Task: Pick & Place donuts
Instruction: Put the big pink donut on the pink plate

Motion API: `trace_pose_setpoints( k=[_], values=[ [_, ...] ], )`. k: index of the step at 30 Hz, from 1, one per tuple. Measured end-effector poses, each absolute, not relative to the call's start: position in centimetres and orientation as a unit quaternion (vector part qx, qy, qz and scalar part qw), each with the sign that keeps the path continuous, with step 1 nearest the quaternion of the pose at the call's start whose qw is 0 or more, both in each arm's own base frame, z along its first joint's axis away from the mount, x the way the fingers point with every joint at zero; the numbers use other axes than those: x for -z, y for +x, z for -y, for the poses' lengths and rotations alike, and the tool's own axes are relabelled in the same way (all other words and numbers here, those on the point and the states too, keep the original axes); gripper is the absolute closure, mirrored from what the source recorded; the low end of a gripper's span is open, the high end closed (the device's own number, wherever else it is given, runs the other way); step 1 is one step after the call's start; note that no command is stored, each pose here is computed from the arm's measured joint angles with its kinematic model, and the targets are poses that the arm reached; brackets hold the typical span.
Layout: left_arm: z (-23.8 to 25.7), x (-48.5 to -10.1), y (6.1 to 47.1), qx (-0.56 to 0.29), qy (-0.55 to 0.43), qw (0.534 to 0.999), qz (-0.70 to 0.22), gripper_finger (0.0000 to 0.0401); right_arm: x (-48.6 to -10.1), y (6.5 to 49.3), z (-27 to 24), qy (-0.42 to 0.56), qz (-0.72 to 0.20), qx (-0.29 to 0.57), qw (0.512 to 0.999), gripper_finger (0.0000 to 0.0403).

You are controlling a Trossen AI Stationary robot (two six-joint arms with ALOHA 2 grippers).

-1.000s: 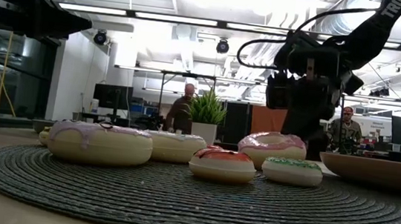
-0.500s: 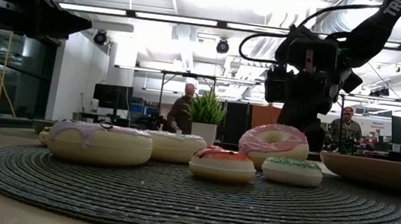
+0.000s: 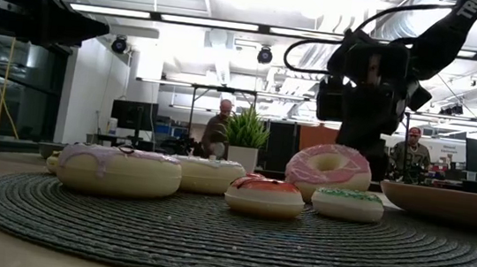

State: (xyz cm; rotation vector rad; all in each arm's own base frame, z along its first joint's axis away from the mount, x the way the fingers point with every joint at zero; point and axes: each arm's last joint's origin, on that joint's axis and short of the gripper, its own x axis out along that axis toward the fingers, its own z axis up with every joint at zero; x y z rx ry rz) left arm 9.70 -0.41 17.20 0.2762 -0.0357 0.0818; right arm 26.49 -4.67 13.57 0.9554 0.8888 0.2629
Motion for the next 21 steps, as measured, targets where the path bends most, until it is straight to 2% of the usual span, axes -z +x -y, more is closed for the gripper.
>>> trace_pose_setpoints(
  k=[6, 16, 21],
  values=[
    [0.41, -17.20, 9.69, -0.041, 0.138, 0.989, 0.018, 0.0401, -13.58, 26.51, 4.57, 0.436, -0.412, -0.125, 0.791, 0.0313],
    [0.41, -17.20, 9.69, -0.041, 0.138, 0.989, 0.018, 0.0401, -13.56, 26.60, 4.32, 0.432, -0.413, -0.117, 0.793, 0.0227],
    [0.41, -17.19, 9.70, -0.041, 0.138, 0.989, 0.018, 0.0401, -13.67, 26.79, 4.00, 0.423, -0.408, -0.123, 0.799, 0.0199]
  ],
)
